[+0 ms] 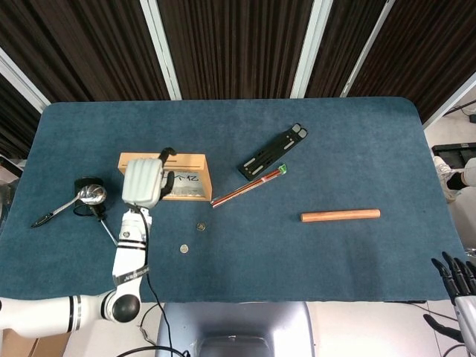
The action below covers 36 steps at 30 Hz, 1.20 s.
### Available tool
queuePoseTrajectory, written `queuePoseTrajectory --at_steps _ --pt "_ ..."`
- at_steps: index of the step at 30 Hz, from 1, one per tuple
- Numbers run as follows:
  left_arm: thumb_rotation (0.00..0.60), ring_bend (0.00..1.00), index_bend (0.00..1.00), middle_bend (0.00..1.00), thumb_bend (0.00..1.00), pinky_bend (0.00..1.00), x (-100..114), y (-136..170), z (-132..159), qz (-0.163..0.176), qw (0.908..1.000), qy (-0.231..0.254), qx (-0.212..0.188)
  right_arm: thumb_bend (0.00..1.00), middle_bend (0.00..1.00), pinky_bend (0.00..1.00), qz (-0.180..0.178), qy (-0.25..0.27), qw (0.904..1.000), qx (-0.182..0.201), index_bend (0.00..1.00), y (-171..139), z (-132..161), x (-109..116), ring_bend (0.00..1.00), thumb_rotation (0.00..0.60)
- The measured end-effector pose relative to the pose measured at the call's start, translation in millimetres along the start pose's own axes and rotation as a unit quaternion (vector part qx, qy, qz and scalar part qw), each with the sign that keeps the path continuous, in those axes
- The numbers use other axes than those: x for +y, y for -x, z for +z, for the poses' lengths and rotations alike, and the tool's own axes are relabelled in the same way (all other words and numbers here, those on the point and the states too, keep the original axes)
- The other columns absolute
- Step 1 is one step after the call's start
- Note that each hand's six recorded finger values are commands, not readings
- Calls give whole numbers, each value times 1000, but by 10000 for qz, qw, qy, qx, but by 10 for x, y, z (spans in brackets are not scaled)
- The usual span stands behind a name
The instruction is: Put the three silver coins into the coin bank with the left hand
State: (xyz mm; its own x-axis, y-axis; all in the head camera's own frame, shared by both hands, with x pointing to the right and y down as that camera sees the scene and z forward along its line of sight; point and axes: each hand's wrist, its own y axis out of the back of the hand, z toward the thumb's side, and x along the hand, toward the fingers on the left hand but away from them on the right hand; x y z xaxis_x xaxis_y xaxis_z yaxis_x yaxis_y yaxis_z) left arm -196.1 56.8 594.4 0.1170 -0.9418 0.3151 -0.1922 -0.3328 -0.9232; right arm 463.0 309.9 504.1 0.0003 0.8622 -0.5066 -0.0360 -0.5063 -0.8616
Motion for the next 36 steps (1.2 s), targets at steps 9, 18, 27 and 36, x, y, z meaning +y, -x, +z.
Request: queuePoseTrajectory --at_steps 9,18,27,36 --pt "600 1000 416 1000 455 1000 -456 1055 33 -777 9923 372 -892 223 0 0 6 -48 9999 154 0 -25 84 -27 0 600" --pt "600 1000 411 1000 448 1000 -1197 1586 -196 -1091 9900 204 -873 223 0 0 -72 -1 9996 271 0 -71 115 11 0 600" --pt "600 1000 416 1000 450 1000 -1641 1675 -199 -1246 9884 -215 -839 223 0 0 -92 57 9996 256 0 -89 78 37 0 600" --pt "600 1000 414 1000 441 1000 -1908 1544 -315 -1204 9871 -887 -567 223 0 0 -39 13 9997 249 0 -79 66 29 0 600"
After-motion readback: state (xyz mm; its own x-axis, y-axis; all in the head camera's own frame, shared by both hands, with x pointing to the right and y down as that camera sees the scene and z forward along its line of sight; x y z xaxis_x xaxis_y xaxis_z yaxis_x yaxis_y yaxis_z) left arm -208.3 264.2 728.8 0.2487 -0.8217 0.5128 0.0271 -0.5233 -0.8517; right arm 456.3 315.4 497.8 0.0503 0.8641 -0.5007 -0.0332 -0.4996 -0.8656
